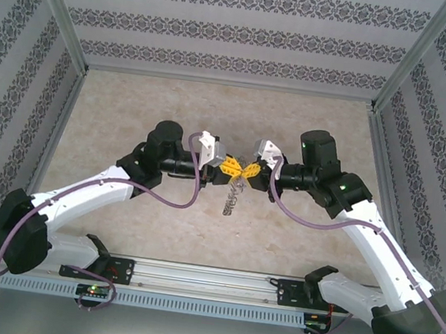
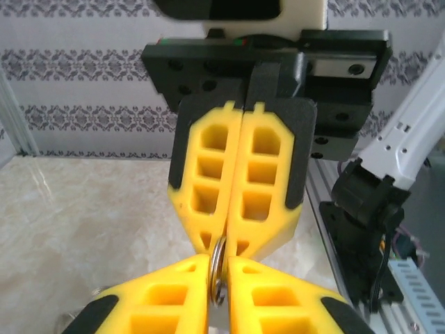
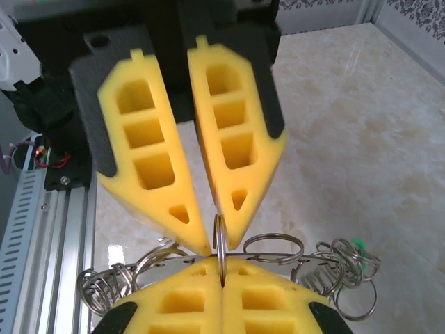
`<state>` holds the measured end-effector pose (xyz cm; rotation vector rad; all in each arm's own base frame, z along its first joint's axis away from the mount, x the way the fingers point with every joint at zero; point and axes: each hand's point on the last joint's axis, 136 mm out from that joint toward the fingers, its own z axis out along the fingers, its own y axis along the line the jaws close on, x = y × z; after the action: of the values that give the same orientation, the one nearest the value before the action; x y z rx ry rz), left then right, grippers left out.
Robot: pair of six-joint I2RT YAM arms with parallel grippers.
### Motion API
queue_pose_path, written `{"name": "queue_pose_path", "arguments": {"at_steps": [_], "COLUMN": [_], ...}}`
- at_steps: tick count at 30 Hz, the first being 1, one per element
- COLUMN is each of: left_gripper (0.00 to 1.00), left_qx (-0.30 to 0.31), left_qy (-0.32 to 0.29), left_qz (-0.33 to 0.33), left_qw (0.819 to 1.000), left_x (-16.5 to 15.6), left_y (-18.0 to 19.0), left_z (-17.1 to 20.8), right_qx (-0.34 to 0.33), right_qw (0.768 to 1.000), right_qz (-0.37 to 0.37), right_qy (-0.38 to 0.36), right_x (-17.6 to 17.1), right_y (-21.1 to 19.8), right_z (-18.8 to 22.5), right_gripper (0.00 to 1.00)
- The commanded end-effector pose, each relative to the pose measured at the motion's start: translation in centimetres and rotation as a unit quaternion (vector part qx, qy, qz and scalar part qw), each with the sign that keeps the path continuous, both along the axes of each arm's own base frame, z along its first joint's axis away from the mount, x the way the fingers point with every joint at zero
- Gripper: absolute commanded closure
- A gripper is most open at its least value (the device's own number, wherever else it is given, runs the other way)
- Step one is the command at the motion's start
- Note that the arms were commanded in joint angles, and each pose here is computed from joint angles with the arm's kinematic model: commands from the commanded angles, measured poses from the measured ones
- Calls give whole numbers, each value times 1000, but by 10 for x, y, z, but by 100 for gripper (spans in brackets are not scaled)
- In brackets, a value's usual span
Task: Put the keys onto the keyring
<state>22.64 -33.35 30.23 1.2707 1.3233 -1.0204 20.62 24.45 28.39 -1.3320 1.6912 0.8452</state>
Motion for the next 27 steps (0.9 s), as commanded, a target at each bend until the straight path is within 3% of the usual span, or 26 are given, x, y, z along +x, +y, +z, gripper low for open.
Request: {"name": "queue_pose_path", "arguments": {"at_steps": [1, 5, 10, 21, 27], "left_gripper": [81, 77, 72, 82, 79], "left_qx": [66, 94, 120, 131, 141], "left_qy": [-27, -36, -48, -72, -68], "left_qz": [-61, -57, -39, -32, -49], "left_qw": [996, 993, 991, 988, 987], "left_x": [-25, -21, -15, -8, -11], "left_y": [3, 4, 8, 7, 5], "left_z": [-8, -12, -18, -9, -12], "right_qx": [-13, -49, -41, -59, -60], "right_qw": [999, 997, 997, 996, 996], "right_qz": [2, -1, -1, 4, 9], "right_qy": [-39, -53, -62, -66, -67], "right_x": [0, 0, -1, -4, -6], "right_y": [1, 2, 6, 8, 10], "right_z": [13, 7, 10, 0, -1], "right_gripper": [100, 100, 100, 100, 100]}}
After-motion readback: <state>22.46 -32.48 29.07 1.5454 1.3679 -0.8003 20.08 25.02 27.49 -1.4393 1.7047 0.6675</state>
